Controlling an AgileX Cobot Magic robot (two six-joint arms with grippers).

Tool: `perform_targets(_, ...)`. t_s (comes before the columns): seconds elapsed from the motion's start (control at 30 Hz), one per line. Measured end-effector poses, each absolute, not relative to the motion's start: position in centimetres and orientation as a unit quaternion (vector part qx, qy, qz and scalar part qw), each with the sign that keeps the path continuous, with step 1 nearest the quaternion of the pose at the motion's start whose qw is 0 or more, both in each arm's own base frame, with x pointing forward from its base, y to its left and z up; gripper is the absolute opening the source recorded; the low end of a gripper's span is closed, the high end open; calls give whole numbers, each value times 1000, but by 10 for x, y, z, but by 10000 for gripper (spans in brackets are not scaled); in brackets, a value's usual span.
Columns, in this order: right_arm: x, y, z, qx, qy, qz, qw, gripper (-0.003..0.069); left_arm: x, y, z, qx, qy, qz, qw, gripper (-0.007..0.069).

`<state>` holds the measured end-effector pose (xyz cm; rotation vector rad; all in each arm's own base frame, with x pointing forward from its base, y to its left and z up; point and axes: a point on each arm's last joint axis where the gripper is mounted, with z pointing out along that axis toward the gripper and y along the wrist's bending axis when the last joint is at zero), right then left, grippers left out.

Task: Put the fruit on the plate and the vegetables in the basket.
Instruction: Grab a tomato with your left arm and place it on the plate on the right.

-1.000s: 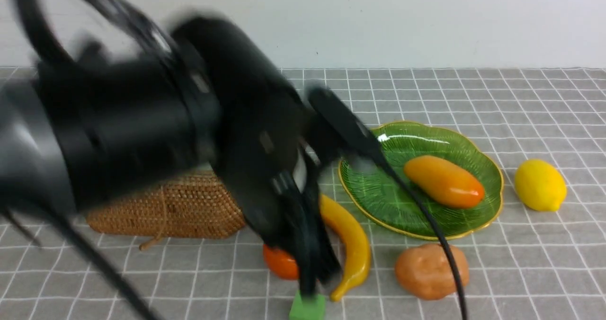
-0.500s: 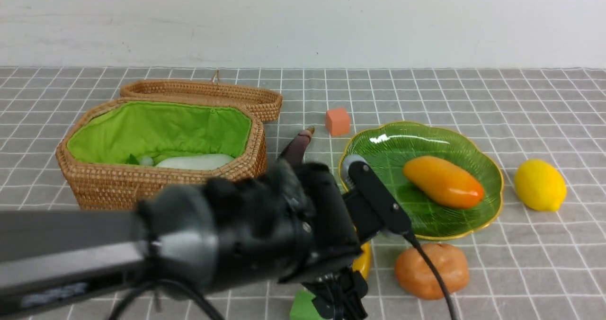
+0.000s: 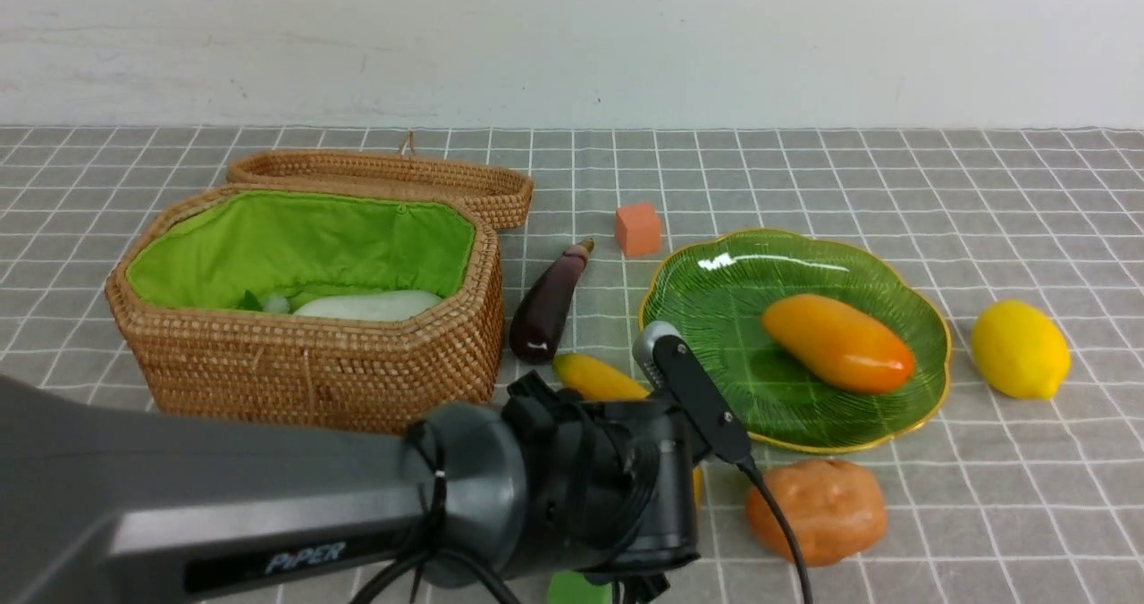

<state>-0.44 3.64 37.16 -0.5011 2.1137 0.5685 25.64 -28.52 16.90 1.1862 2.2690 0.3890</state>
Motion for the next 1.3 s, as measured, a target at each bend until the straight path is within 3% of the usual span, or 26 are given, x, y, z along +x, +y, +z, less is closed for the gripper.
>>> perform_targets(0.17,-4,36,372,-201,848,228,433,122,257,-284,168,442,841,156,271,542)
perform_targets(0.3,-4,36,372,-201,848,228,433,122,258,-283,168,440,840,162,272,435)
perform_targets(0.6,-4,36,372,-201,848,228,433,124,258,-286,172,424,848,154,277,438)
perform_targets(0.8,-4,36,372,-201,848,228,434,127,254,-295,205,399,856,114,309,438)
perform_targets(1.1,-2,33,371,-191,851,209,442,129,253,-294,219,387,866,121,294,438)
perform_targets(1.2,3,27,372,-159,857,185,455,129,259,-303,242,391,860,95,314,438)
perform_targets(1.3,8,20,374,-110,856,163,479,132,285,-325,282,375,859,5,348,438)
